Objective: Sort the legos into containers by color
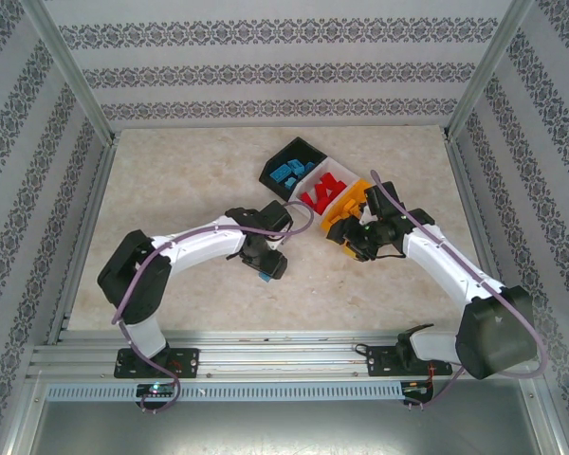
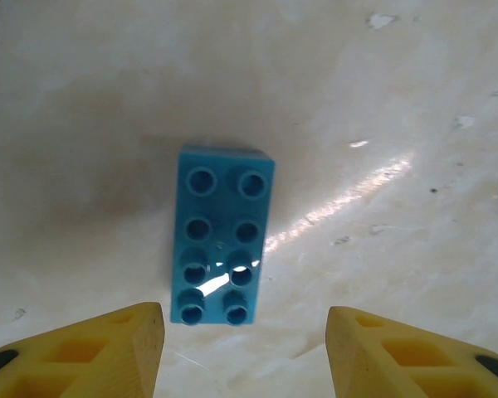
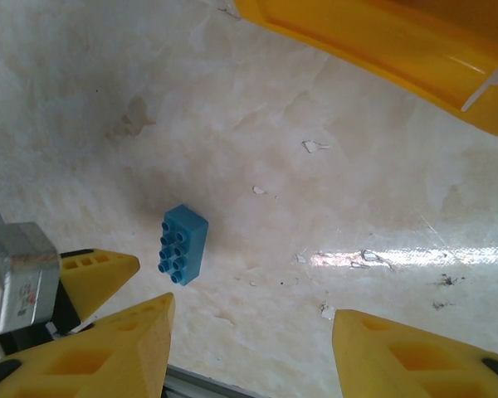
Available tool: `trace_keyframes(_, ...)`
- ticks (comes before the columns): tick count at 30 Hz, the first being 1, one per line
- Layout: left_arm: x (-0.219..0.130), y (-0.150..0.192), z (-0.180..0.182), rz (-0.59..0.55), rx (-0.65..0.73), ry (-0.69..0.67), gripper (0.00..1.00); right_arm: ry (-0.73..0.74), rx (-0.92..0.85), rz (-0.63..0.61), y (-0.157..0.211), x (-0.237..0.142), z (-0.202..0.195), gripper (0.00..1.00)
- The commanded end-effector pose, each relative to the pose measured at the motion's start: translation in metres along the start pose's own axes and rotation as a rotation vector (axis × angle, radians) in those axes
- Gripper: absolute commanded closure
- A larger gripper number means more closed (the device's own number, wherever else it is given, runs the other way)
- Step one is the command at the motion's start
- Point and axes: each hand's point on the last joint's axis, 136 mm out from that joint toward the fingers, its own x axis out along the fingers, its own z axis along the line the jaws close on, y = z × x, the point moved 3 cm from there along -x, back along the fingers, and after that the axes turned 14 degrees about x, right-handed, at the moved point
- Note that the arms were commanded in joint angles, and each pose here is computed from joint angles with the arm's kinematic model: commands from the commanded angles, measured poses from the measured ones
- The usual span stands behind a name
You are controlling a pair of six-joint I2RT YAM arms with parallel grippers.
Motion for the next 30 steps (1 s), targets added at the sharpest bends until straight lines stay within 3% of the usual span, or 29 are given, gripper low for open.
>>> trace_keyframes(1, 0.001, -0.003, 0.009, 0.019, 0.018, -0.046, 0.45, -0.009, -0.013, 0.014, 0.001, 0.002, 0.008, 0.45)
trace_keyframes(14, 0.035, 0.005, 0.012, 0.114, 0.056, -0.049, 0.47, -0.002, -0.01, 0.01, -0.001, 0.003, 0.009, 0.45)
trace_keyframes(21, 0.046, 0.009, 0.013, 0.141, 0.054, -0.046, 0.62, -0.002, 0.002, 0.007, -0.002, 0.005, 0.008, 0.45)
trace_keyframes(27, 0.034, 0.006, 0.013, 0.124, 0.04, -0.028, 0.69, -0.012, -0.003, 0.004, -0.003, 0.002, 0.014, 0.45)
trace_keyframes(30, 0.013, -0.001, 0.013, 0.054, -0.006, 0.042, 0.7, -0.028, -0.005, 0.011, -0.003, -0.002, 0.02, 0.45)
